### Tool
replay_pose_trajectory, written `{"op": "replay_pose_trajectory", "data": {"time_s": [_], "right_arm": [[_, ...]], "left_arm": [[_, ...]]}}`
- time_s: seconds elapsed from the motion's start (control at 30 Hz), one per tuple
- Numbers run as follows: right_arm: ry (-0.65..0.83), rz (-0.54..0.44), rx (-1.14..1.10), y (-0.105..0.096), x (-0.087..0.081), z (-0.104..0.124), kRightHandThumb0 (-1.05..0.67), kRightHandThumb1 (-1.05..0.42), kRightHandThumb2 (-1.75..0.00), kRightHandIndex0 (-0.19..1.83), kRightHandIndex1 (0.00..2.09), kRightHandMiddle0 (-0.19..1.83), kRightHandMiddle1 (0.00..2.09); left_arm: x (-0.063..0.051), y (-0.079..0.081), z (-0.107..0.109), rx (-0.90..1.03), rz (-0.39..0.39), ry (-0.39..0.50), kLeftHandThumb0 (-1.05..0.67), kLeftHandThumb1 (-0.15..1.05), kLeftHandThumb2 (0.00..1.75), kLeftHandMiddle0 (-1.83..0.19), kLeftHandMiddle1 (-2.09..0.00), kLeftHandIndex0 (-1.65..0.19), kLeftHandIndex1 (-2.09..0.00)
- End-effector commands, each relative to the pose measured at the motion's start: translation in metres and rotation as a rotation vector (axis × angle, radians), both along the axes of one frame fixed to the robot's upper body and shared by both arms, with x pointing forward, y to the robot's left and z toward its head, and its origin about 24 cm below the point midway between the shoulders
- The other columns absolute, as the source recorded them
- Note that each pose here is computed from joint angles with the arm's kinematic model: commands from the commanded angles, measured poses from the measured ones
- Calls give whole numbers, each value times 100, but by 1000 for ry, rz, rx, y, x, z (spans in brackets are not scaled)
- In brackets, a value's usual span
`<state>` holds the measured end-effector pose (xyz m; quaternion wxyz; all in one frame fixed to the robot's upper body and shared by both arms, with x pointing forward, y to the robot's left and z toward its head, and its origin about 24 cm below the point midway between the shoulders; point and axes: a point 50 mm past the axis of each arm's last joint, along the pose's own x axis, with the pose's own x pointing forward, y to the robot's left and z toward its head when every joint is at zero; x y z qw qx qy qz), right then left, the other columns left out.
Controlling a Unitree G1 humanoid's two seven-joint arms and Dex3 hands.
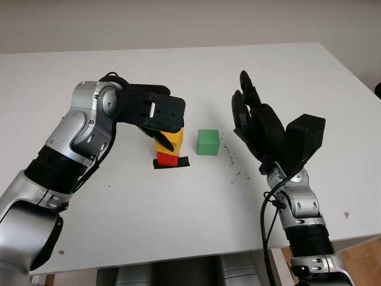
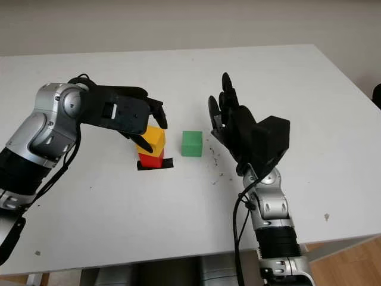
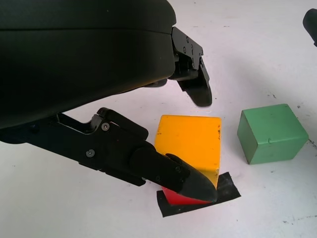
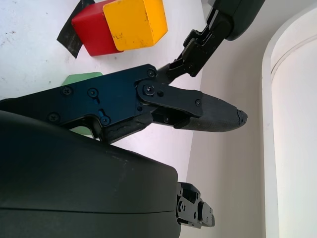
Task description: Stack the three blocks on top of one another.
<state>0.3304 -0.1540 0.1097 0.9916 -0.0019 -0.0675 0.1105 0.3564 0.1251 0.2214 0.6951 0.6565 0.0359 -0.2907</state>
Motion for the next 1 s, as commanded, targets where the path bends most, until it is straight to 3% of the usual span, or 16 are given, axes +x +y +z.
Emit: {"op": "replay_pose_trajectory", "data": {"time_s": [0.0, 0.37, 0.43, 0.5, 0.63, 0.73, 0.97], "right_arm": [[-7, 1, 2, 0, -1, 2, -74, -105, -62, -19, 0, -19, 0], [-10, 3, -1, 0, -1, 1, -73, -105, -62, -19, 0, -19, 1], [-10, 5, -4, -1, 0, 1, -74, -105, -61, -19, 0, -19, 1], [-10, 2, -18, -2, 0, 2, -74, -105, -58, -19, 0, -18, 1], [-6, -59, -125, -5, 2, 7, -79, -105, -37, -13, 5, -11, 6], [-37, -80, -192, -7, 5, 15, -75, -103, -12, 1, 10, 2, 9], [-59, -1, -323, -9, 14, 37, -70, -94, -5, 8, 12, 7, 10]], "left_arm": [[-1, 1, 1, 8, 5, -16, -74, 94, 5, -5, -3, -13, -28], [-1, 3, 1, 38, 30, -32, -75, 95, 6, 5, -3, -4, -12], [0, 6, 5, 22, 32, -39, -88, 101, 8, 7, -3, 4, -7], [-1, 9, 13, -38, 44, -62, -95, 104, 22, 9, -3, 9, -5], [-9, 22, 38, -228, 69, -181, -95, 105, 55, 12, -4, 14, -4], [-14, 36, 48, -422, 133, -277, -83, 105, 57, 3, -8, 5, -8], [-22, 70, 40, -618, 276, -420, -80, 105, 61, 3, -6, 4, -6]]}}
